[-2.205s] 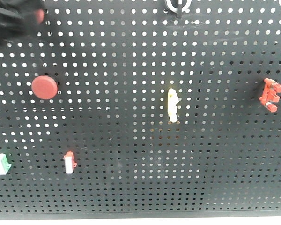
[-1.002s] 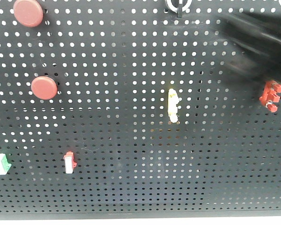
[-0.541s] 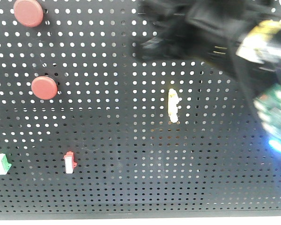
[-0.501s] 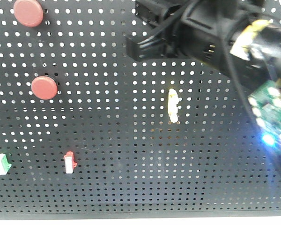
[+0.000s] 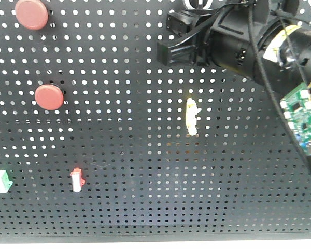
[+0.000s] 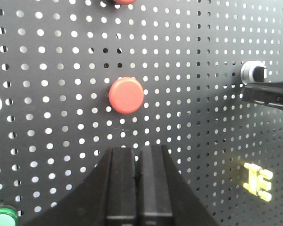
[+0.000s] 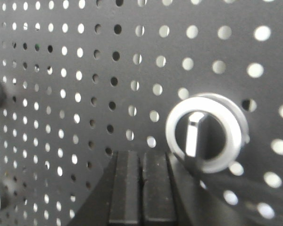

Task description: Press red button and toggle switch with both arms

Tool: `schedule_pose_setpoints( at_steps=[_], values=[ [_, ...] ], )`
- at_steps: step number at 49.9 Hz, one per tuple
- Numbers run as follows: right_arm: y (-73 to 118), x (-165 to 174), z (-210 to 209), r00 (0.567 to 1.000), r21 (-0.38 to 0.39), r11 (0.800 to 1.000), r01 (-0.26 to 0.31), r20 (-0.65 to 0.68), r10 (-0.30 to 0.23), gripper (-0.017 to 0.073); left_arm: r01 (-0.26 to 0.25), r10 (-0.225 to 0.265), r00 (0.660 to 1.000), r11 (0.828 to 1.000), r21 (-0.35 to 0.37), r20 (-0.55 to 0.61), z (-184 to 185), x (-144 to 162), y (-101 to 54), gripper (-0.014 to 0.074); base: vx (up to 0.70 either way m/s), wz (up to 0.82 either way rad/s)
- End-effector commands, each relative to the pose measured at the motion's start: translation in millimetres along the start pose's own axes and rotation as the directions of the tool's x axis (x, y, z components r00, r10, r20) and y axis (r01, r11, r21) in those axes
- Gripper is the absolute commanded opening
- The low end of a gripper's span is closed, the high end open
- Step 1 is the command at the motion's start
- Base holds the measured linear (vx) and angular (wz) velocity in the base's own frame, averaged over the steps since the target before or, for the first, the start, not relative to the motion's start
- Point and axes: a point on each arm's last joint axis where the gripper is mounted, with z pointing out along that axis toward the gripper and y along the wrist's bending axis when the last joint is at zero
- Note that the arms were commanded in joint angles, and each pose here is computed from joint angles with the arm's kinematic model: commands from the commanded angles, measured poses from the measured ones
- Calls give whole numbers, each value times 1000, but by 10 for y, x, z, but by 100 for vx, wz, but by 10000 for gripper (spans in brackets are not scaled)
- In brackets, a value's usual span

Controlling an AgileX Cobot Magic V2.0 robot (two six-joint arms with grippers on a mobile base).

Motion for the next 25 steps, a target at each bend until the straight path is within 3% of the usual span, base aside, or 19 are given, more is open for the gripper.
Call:
schedule_pose_setpoints(
  at_steps=[1,6,25],
  values=[
    [-73,-344,-209,989,27,999,24,142,-27,0,2,-3,995,1000,11,100,-15,-148,-10,0,0,0],
    [-81,-412,-287,986,35,998,47,160,-52,0,2,-3,995,1000,11,101,-15,-149,-10,0,0,0],
    [-88,-415,-348,992,35,999,41,115,-45,0,1,-3,993,1000,13,120,-17,-166,-12,0,0,0]
  ],
)
